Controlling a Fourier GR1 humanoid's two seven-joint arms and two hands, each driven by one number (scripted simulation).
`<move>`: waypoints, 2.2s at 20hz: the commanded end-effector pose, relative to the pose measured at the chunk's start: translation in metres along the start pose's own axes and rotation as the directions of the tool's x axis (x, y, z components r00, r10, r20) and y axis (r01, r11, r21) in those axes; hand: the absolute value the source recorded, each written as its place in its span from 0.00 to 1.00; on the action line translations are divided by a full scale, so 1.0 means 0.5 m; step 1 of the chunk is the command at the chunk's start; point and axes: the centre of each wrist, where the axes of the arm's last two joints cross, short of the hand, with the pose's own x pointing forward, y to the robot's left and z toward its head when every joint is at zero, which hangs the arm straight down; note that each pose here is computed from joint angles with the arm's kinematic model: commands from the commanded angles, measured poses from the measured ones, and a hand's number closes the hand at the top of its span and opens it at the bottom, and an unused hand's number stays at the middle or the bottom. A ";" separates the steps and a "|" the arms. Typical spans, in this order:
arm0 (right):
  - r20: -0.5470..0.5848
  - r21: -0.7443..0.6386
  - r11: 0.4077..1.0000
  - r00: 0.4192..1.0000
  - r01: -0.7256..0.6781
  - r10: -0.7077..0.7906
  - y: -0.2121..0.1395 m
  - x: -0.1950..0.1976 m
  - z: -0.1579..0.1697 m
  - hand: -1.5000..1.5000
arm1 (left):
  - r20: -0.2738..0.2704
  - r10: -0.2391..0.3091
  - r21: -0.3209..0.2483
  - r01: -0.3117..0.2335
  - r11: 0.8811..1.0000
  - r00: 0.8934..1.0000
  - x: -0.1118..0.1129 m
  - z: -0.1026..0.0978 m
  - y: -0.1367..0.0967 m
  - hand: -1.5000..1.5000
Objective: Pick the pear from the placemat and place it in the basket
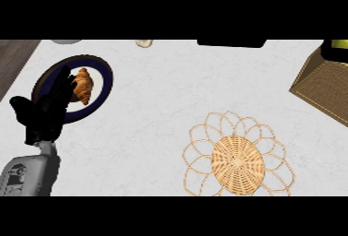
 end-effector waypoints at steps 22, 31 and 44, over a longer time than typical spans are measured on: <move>-0.045 0.175 0.982 0.996 -0.073 0.082 0.080 -0.042 0.046 1.00 | 0.020 0.003 -0.009 -0.003 1.000 1.000 -0.011 0.004 -0.015 0.50; -0.138 0.277 0.958 0.985 -0.067 0.108 0.094 -0.064 0.060 1.00 | 0.005 -0.003 -0.003 0.003 1.000 1.000 0.005 -0.013 -0.021 0.50; -0.231 0.007 0.954 0.928 0.301 -0.291 0.065 -0.070 0.047 0.00 | -0.002 0.009 0.006 -0.009 1.000 1.000 -0.005 0.017 -0.006 0.50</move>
